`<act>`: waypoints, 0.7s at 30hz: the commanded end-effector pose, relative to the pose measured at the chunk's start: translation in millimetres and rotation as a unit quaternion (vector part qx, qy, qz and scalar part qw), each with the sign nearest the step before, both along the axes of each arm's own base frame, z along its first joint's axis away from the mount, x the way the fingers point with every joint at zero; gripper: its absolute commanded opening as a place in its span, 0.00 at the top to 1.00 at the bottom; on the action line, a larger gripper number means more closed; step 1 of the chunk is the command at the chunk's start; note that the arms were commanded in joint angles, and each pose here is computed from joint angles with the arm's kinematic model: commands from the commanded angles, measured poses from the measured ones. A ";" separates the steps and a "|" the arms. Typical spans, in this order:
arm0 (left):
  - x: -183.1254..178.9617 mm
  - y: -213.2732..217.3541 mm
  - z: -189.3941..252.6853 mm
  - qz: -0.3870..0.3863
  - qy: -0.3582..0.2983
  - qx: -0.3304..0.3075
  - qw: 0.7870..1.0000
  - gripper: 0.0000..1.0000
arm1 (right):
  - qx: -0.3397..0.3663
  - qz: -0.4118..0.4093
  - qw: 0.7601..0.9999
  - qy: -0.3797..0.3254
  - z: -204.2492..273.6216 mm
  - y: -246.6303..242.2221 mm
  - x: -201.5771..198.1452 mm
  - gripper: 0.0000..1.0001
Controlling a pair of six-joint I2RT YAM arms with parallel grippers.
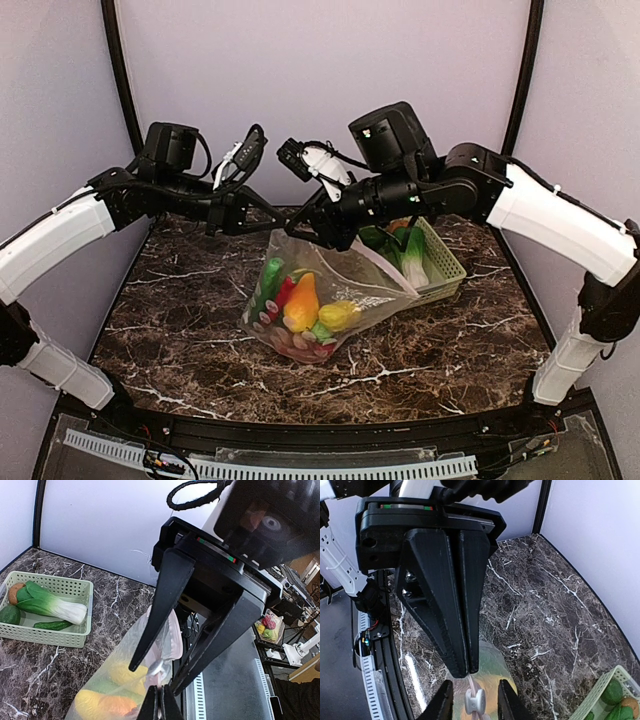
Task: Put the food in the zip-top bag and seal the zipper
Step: Zip the zipper on the zipper food storage bag.
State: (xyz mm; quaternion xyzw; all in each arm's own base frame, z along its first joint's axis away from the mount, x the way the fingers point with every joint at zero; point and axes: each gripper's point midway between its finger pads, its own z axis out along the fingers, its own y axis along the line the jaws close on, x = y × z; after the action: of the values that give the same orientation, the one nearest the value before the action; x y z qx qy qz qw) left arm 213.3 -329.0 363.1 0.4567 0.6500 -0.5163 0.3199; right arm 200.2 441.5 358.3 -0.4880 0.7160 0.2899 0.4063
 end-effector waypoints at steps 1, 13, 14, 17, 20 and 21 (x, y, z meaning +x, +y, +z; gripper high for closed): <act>-2.9 -0.1 17.5 -0.007 -0.022 -0.015 1.000 0.99 | 0.007 0.002 1.000 -0.020 11.3 2.3 0.3 0.75; 7.6 2.9 16.7 0.030 -0.031 0.001 0.999 0.99 | 0.012 -0.003 1.000 -0.026 17.8 -10.5 -3.3 0.92; 9.2 3.2 16.3 0.035 -0.033 0.003 0.999 0.99 | 0.015 -0.003 1.000 -0.026 19.5 -12.3 -4.7 0.92; 12.5 4.2 14.0 0.042 -0.043 0.011 0.998 0.99 | 0.020 -0.003 0.999 -0.026 23.7 -17.9 -7.9 0.93; 16.7 6.0 13.2 0.055 -0.048 0.016 0.997 0.99 | 0.023 -0.006 0.999 -0.025 24.9 -24.1 -10.1 0.93; 17.3 6.2 13.3 0.057 -0.048 0.016 0.997 0.99 | 0.023 -0.007 0.999 -0.024 24.8 -26.1 -10.7 0.93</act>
State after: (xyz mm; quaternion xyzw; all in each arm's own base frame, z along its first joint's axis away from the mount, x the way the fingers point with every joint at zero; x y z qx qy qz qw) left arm 220.0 -330.9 365.6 0.4552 0.6606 -0.4904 0.3404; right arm 200.2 433.1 362.5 -0.4898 0.7099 0.2805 0.4212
